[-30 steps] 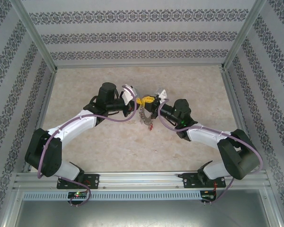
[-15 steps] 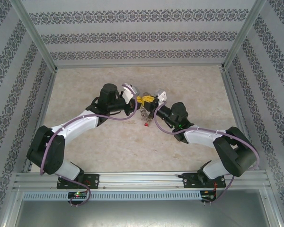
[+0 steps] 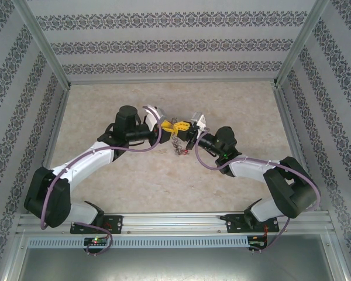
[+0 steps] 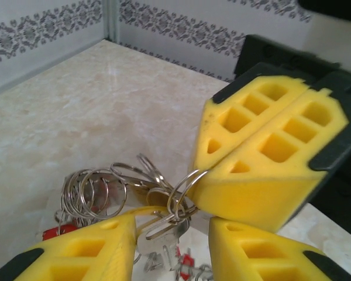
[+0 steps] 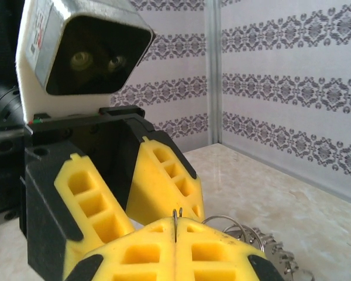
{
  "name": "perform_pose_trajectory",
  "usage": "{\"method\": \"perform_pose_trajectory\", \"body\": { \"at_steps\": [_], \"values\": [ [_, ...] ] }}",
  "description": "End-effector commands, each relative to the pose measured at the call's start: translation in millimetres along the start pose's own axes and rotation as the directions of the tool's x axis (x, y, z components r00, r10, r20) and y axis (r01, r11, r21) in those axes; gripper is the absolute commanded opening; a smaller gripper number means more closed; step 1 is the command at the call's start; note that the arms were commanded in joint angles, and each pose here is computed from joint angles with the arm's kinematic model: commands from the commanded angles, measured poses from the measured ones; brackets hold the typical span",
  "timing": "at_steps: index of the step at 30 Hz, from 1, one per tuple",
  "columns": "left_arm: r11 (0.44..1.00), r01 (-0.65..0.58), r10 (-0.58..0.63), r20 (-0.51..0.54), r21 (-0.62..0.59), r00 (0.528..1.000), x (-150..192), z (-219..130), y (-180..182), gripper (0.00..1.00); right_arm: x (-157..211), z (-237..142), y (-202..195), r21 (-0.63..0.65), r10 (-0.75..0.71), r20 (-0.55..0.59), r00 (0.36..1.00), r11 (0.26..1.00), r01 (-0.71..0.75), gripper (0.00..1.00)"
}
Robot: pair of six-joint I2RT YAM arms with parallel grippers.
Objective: Put the keys on the keyring
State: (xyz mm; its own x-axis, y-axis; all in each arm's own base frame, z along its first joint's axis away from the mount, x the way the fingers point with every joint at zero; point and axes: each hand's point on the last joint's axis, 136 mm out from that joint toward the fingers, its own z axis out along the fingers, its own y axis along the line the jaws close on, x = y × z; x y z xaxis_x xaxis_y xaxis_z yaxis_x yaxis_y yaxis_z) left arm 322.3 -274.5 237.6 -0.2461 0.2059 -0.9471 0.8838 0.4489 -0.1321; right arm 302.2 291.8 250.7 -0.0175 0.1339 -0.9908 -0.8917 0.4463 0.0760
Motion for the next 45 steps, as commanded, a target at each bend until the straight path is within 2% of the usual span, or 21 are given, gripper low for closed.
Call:
{"method": "perform_pose_trajectory", "body": {
  "at_steps": [1, 7, 10, 15, 19, 22, 36, 45],
  "values": [
    [0.994, -0.039, 0.033, 0.064, 0.104, 0.997, -28, -15, -21, 0.37, -2, -4, 10, -0.086, -0.037, 0.013, 0.999, 0.996, 0.038, 0.0],
    [0.993, -0.05, 0.046, 0.035, 0.109, 0.998, -24, -23, -16, 0.37, -7, -9, 11, -0.125, -0.044, 0.02, 0.999, 0.991, 0.046, 0.0],
    [0.995, -0.055, 0.05, 0.059, 0.084, 0.997, -25, -30, -13, 0.37, -9, -12, 12, -0.139, -0.045, 0.02, 0.999, 0.989, 0.047, 0.0],
    [0.997, -0.062, 0.059, 0.05, 0.055, 0.997, -20, -34, -10, 0.42, -14, -15, 18, -0.178, -0.055, 0.028, 0.998, 0.982, 0.059, 0.0],
    [0.993, -0.036, 0.035, 0.014, 0.115, 0.999, -15, -26, -12, 0.44, -16, -15, 22, -0.203, -0.051, 0.03, 0.998, 0.978, 0.056, 0.0],
    [0.98, -0.032, 0.037, -0.022, 0.195, 0.999, -9, -20, -19, 0.35, -20, -14, 23, -0.212, -0.047, 0.041, 0.998, 0.976, 0.055, 0.0],
    [0.955, -0.07, 0.083, -0.033, 0.288, 0.996, -8, -14, -32, 0.35, -22, -11, 35, -0.268, -0.061, 0.039, 0.997, 0.961, 0.07, 0.0],
    [0.927, -0.101, 0.123, -0.038, 0.36, 0.992, -2, -16, -46, 0.31, -24, -10, 40, -0.297, -0.067, 0.045, 0.997, 0.952, 0.077, 0.0]
  ]
}}
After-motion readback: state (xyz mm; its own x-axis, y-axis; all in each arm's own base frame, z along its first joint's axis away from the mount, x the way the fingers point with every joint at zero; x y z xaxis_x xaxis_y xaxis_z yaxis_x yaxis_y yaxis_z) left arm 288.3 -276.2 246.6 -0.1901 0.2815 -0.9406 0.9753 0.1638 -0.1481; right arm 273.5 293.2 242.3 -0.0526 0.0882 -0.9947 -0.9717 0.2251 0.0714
